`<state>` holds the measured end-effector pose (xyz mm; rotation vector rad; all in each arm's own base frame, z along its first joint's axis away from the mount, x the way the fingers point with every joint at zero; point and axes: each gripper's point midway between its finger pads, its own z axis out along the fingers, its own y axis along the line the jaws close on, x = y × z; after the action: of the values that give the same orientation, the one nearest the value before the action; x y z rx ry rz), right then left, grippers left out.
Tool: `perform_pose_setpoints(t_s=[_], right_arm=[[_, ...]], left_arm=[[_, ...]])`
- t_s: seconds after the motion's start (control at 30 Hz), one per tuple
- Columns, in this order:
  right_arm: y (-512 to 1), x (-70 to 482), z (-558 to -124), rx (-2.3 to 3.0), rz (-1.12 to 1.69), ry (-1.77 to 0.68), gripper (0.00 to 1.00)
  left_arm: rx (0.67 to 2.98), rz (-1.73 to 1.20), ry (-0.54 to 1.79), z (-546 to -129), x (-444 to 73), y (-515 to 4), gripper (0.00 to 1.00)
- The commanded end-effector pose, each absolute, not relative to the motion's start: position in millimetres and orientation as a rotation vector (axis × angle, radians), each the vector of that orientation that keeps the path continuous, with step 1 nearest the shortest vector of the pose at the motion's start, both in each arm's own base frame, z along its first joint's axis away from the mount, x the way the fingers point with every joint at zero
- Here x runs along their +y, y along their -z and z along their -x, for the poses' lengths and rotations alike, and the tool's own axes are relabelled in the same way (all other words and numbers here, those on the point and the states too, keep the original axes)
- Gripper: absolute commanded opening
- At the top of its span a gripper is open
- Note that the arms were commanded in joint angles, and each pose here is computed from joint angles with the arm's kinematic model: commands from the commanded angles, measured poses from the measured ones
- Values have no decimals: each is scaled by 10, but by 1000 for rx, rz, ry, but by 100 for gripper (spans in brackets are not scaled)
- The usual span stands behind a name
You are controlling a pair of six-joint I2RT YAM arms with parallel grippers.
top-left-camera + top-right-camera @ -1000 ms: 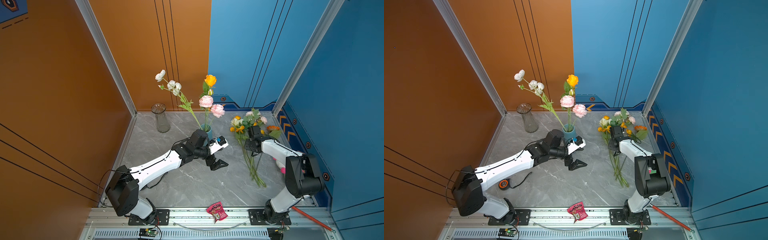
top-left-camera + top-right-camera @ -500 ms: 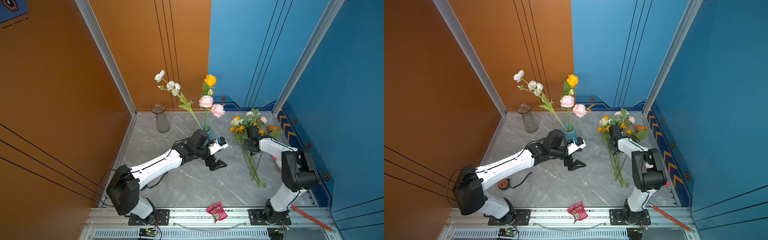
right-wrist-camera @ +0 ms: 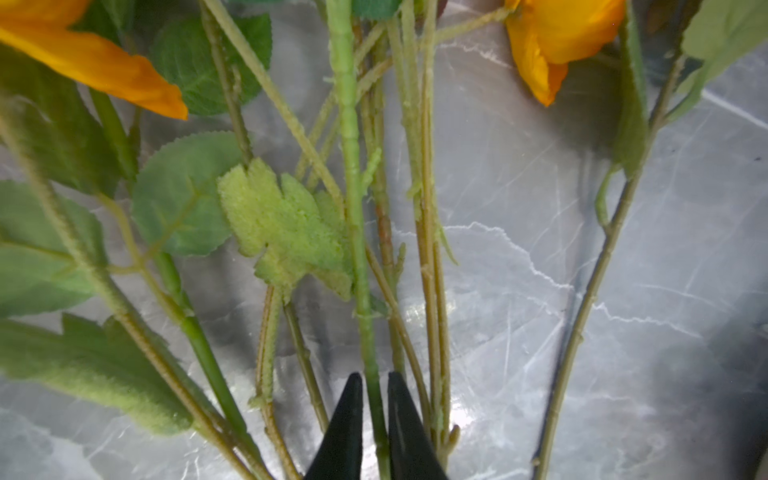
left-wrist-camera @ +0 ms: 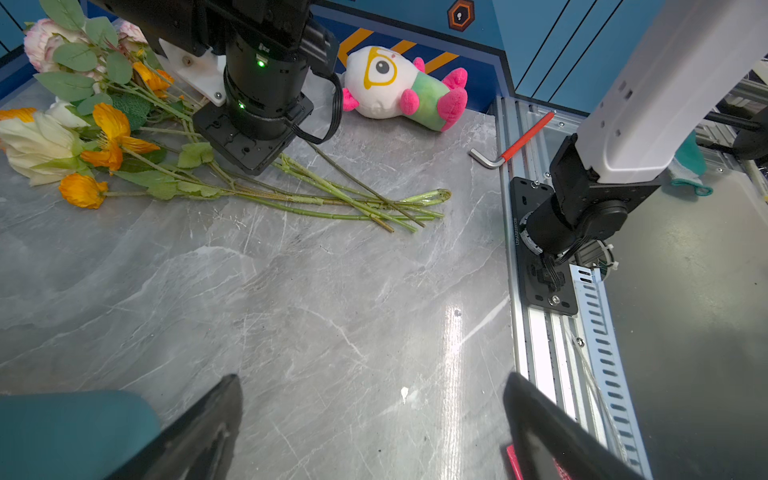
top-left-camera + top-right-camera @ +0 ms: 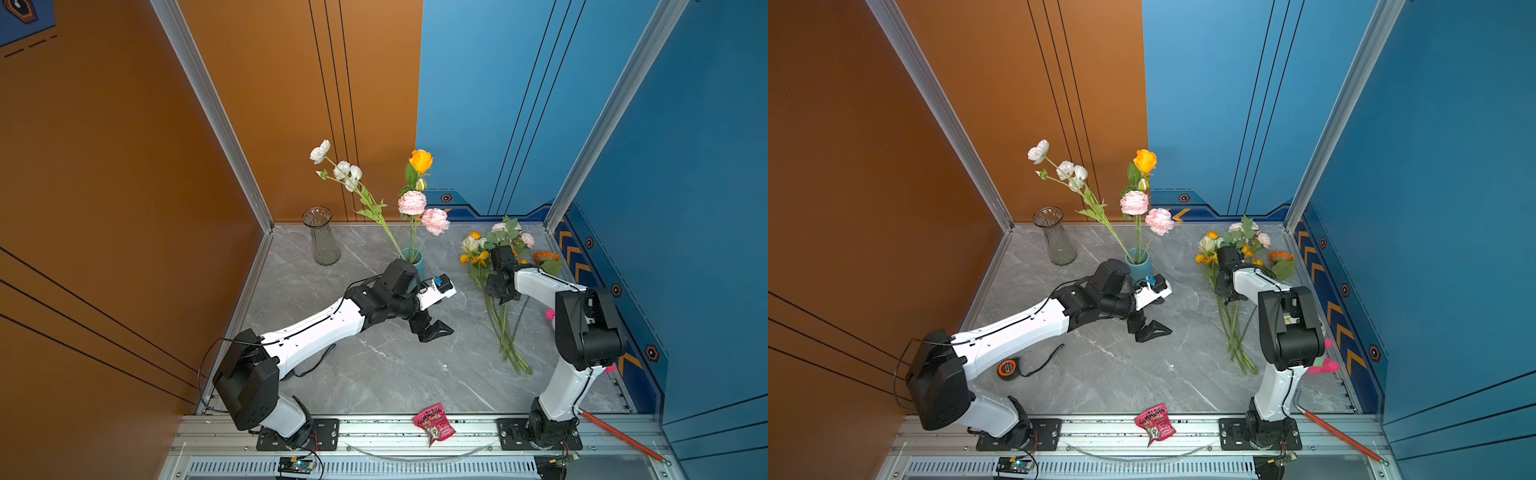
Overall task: Arrange the flowers into the vase
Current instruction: 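Close the right gripper on the pink peony stem and lift it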
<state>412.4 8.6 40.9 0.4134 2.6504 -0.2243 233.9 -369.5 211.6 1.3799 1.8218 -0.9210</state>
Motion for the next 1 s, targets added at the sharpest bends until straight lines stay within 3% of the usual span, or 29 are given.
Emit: perform_pose_setpoints(t_s=[0.0, 0.23, 0.53, 0.97], right_arm=[[-385, 55, -4095, 2697, -400, 246, 13], [-419, 107, -4109, 2696, -354, 210, 0], [-1056, 193, -4123, 2505, -263, 141, 0], [-1841, 430, -3844, 2305, -335, -175, 0]], left_arm=[[1795, -1401, 909, -2332, -3723, -2190, 98], [1790, -1403, 911, -2323, -3718, -2203, 98], [1763, -1404, 928, -2281, -3714, -2295, 98], [1743, -1408, 900, -2288, -3662, -2354, 98]])
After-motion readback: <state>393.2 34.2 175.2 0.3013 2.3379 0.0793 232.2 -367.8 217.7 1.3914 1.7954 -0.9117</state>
